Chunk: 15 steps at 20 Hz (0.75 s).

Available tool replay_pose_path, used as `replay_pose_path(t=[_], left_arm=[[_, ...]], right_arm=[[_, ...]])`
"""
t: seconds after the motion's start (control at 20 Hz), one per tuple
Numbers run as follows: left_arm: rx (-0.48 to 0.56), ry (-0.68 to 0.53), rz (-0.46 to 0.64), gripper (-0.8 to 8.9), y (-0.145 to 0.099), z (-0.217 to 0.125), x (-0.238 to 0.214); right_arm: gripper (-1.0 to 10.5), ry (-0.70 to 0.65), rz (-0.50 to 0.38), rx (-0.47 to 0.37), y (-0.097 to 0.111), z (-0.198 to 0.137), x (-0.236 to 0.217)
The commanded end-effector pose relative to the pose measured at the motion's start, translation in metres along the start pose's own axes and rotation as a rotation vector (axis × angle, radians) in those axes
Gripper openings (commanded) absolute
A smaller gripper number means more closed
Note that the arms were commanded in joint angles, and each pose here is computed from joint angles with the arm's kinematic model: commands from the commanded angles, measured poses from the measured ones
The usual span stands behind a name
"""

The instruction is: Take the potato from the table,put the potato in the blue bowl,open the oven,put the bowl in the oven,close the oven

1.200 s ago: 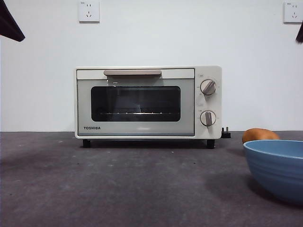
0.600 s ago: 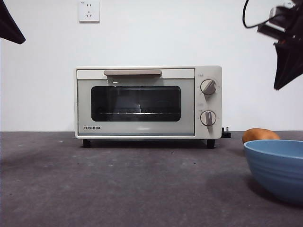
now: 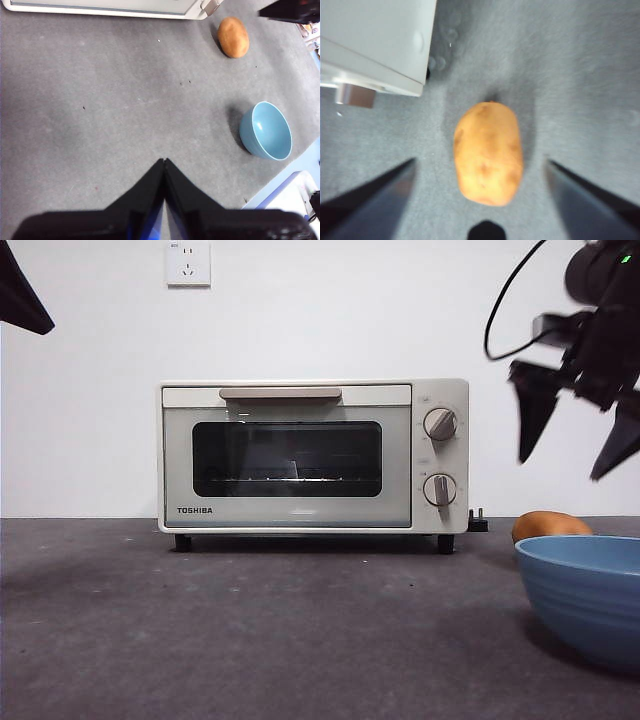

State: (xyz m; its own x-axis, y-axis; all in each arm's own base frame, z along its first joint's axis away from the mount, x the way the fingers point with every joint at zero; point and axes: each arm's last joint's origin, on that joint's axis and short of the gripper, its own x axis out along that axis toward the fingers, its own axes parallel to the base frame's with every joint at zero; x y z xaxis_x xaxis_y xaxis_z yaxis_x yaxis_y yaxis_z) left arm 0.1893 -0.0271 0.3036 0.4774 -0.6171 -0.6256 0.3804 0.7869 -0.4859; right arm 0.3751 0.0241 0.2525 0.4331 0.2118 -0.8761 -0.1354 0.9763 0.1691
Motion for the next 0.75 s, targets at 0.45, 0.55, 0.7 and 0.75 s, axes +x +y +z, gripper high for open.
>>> replay_pose_path(t=[0.45, 0.55, 0.7, 0.75], left_arm=[[0.009, 0.008, -0.003, -0.05, 0.000, -0.001, 0.000], [0.010, 0.007, -0.004, -0.05, 0.000, -0.001, 0.001], [0.016, -0.001, -0.004, -0.05, 0.000, 0.000, 0.001], [0.016, -0.001, -0.004, -0.05, 0.000, 0.001, 0.001]], right_arm=[[9.1, 0.113, -0.068, -0.034, -0.005, -0.004, 0.063], [9.1, 0.102, -0.065, -0.035, -0.005, -0.003, 0.064], [9.1, 0.115, -0.048, -0.032, -0.006, -0.005, 0.068], [9.1, 0.120, -0.048, -0.032, -0.006, -0.005, 0.071]])
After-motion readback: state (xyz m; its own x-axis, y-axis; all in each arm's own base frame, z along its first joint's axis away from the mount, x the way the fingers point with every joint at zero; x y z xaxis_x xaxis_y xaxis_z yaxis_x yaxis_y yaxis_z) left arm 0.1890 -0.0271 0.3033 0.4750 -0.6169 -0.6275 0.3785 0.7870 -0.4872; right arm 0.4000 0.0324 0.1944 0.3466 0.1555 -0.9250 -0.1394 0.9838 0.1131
